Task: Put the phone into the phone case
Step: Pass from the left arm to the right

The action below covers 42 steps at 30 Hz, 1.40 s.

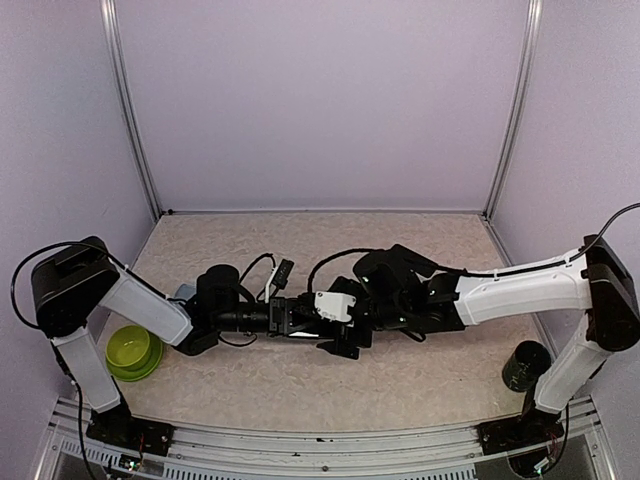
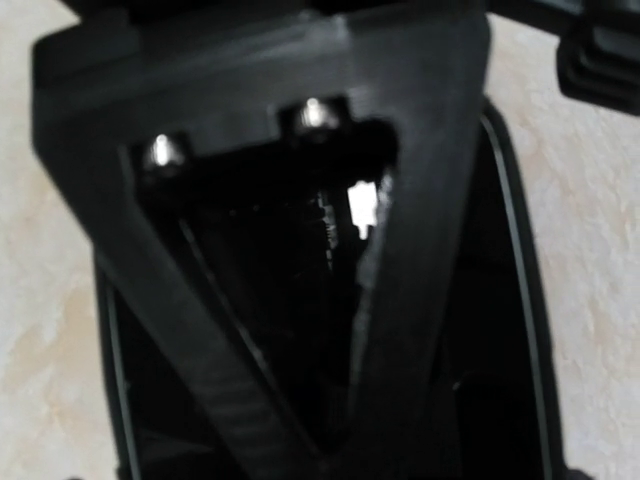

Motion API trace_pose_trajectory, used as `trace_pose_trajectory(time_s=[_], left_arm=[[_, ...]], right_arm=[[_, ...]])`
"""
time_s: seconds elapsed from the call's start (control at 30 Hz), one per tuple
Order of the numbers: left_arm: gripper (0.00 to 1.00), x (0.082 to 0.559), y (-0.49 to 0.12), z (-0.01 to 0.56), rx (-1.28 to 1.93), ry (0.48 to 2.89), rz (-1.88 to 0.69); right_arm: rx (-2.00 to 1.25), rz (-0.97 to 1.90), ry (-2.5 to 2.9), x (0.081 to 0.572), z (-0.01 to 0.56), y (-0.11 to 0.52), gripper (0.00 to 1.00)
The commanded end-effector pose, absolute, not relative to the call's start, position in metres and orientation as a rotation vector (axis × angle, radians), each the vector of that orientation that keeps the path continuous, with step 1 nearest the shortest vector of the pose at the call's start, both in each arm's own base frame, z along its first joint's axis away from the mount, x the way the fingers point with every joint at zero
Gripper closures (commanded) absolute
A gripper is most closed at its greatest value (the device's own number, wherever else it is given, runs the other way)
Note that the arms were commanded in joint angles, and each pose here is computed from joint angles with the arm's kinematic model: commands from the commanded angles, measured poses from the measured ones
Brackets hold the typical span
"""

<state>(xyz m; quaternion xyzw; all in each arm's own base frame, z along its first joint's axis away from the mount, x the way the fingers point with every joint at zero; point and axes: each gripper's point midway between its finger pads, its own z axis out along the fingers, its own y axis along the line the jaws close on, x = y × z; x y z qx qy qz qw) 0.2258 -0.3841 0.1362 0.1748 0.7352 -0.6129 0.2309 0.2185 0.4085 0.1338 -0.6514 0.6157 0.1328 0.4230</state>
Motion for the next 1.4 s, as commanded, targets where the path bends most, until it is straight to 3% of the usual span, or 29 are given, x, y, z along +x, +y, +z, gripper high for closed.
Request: trace_pose_trajectory(time_s=[0.0,0.3,0.5,0.67,0.8,1.07,1.37], left_arm=[[1.00,0.227,-0.393,0.167,0.534,1.877,-1.733],[1.00,0.224,-0.393,0.163,0.531,1.882,-1.742],[1.00,0.223,-0.393,0.163,0.529,1.882,-1.742],[1.00,0.224,-0.393,0.161,0.528,1.886,-1.742],[1.00,0.224,-0.392,0.159,0.523,1.893,-1.743],[0.79,0.228,-0.384,0.160,0.501,1.888,-1.736],[0.66,0.230,-0.372,0.162,0.488,1.890,-1.698]], right_arm=[[-1.588,0.282,1.492,0.223,0.146,0.422,0.00],[-1.558,0.208,1.525,0.234,0.141,0.426,0.04],[-1.584,0.213,1.539,0.231,0.137,0.426,0.17],[-1.616,0.256,1.529,0.223,0.138,0.427,0.34],[-1.631,0.283,1.526,0.219,0.137,0.427,0.34],[-1.614,0.254,1.554,0.224,0.136,0.426,0.37],[-1.599,0.227,1.577,0.229,0.133,0.422,0.38]])
